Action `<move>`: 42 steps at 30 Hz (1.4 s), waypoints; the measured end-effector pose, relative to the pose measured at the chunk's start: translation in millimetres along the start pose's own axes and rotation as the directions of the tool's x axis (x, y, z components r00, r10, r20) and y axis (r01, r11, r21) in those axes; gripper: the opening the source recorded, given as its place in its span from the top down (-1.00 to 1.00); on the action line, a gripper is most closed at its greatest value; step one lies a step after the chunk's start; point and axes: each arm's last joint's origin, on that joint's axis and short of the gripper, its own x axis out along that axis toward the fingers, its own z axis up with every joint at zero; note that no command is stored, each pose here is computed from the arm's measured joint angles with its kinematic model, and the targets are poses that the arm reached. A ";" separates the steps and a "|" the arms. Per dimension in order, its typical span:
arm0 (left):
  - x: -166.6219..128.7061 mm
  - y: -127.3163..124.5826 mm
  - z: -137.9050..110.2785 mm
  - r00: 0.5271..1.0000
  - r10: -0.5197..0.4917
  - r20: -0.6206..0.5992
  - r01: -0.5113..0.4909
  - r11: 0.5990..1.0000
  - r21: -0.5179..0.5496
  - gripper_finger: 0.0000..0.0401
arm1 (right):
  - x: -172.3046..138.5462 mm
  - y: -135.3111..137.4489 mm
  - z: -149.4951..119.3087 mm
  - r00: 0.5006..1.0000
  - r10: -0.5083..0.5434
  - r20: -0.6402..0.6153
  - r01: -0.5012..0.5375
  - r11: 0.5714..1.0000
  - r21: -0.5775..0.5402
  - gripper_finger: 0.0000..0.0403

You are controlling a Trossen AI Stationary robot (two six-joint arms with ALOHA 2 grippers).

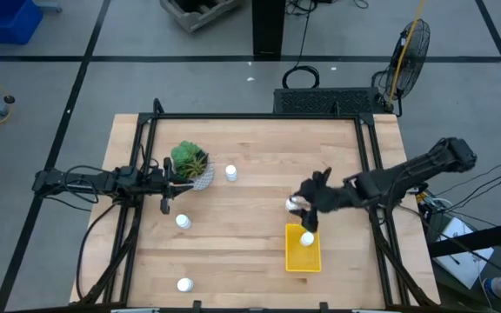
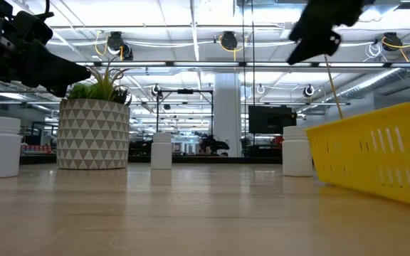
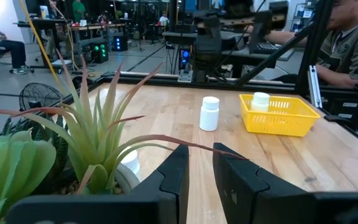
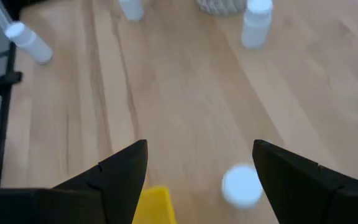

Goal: Pick and place pill bottles into a basket
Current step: Put the pill bottle into the basket

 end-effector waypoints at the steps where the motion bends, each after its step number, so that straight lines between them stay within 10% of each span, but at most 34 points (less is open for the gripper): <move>1: 0.0 0.0 0.0 1.000 0.000 0.000 0.000 1.000 0.000 0.62 | 1.9 -3.2 3.8 1.000 0.004 -0.003 -0.005 1.000 -0.014 -0.40; 16: 0.0 0.0 -0.1 1.000 0.000 -0.001 0.000 1.000 0.000 0.62 | 25.1 -25.4 54.3 0.926 -0.227 -0.301 0.185 0.969 -0.162 -0.40; 42: 6.0 -0.1 -7.2 0.996 0.008 -0.087 -0.007 1.000 0.017 0.62 | 66.3 -33.4 21.3 0.856 -0.204 -0.476 0.146 0.977 -0.157 -0.40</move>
